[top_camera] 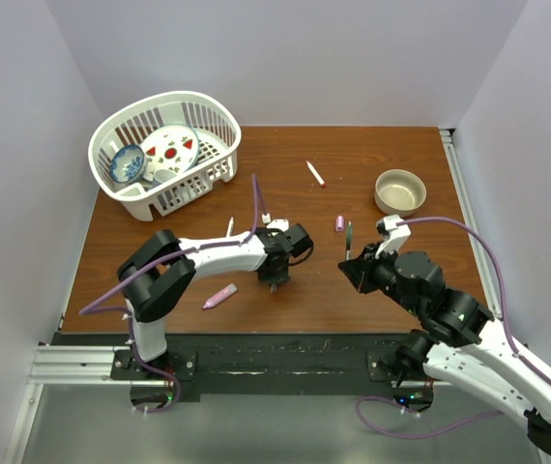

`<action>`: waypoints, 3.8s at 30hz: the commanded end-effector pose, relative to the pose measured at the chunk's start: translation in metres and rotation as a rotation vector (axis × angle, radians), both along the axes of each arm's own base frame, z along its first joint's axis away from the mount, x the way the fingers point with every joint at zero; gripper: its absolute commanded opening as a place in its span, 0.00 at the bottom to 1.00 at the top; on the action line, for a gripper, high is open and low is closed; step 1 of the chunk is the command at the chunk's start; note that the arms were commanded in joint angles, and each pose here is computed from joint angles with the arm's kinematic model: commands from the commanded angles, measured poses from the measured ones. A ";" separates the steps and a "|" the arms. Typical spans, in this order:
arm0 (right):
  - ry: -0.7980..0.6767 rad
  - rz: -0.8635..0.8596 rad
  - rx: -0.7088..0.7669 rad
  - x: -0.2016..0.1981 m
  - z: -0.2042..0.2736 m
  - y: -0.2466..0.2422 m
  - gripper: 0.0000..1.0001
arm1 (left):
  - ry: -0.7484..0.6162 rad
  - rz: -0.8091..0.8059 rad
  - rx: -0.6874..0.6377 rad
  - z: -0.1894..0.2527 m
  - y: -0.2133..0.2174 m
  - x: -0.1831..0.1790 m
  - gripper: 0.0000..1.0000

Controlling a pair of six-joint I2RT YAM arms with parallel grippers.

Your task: Insert the pens into the pen caps

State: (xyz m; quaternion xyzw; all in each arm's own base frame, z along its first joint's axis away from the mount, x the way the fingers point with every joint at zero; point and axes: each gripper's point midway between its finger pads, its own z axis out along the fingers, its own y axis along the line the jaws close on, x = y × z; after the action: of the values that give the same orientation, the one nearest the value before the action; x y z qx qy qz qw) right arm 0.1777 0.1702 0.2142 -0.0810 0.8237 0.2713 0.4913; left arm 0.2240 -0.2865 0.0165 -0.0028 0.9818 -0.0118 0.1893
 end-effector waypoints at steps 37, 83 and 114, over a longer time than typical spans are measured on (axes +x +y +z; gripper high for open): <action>0.180 0.426 0.316 -0.007 -0.036 0.135 0.00 | -0.481 0.112 -0.785 0.214 0.002 0.052 0.00; 0.239 0.396 0.334 -0.004 -0.039 0.139 0.00 | -0.541 0.010 -0.889 0.222 -0.007 0.044 0.00; 0.073 0.441 0.250 0.013 0.001 0.145 0.00 | -0.598 -0.134 -0.898 0.257 0.002 0.021 0.60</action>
State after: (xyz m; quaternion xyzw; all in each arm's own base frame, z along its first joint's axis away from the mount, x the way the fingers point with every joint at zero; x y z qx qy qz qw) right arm 0.1914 0.3079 0.1879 -0.1668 0.7934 0.4494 0.3751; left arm 0.2376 -0.2935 0.2250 -0.0267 0.8020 -0.4521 0.3895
